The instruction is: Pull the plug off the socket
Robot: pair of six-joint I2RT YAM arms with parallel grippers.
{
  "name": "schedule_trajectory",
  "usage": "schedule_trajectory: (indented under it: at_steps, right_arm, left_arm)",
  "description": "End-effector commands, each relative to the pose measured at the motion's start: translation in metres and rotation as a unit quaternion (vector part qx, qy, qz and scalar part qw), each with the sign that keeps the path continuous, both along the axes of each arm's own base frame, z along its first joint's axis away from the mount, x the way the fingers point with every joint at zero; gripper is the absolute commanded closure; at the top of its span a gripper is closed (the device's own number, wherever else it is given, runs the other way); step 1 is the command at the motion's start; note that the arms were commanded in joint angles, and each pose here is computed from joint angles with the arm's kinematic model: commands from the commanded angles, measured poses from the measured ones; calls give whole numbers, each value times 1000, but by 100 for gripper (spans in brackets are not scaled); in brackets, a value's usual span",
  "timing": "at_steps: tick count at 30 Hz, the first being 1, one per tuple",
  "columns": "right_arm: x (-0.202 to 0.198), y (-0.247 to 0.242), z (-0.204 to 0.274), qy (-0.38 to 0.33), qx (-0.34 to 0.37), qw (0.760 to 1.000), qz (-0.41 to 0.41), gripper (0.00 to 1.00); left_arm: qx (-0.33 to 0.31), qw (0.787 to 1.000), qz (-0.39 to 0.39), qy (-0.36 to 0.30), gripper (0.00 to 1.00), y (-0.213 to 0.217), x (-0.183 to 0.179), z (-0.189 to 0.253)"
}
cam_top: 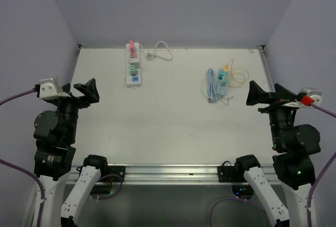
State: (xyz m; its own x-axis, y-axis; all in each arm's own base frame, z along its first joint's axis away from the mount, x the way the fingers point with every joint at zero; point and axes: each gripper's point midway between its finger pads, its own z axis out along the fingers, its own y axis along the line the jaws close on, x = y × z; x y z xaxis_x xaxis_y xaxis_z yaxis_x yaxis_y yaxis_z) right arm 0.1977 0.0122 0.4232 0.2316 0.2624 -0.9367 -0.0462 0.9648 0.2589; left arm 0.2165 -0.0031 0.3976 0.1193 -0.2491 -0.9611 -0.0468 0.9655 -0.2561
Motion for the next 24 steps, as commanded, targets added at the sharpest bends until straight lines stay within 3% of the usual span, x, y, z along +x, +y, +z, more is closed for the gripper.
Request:
schedule_trajectory:
  at_steps: [1,10,16,24]
  right_arm:
    - [2,1,9,-5,10,1000,1,1]
    - [23,13,5,64,10,998,20,1]
    - [34,24,-13,105,37,993,38,1]
    - [39,41,-23,98,44,991,80,1]
  left_arm:
    - [-15,1000,12,5,0,3,6,-6]
    - [-24,998,11,54,0,-3,35,-33]
    - [10,984,3,179,0,-15,92,-90]
    - [12,965,-12,263,0,-33,155,-133]
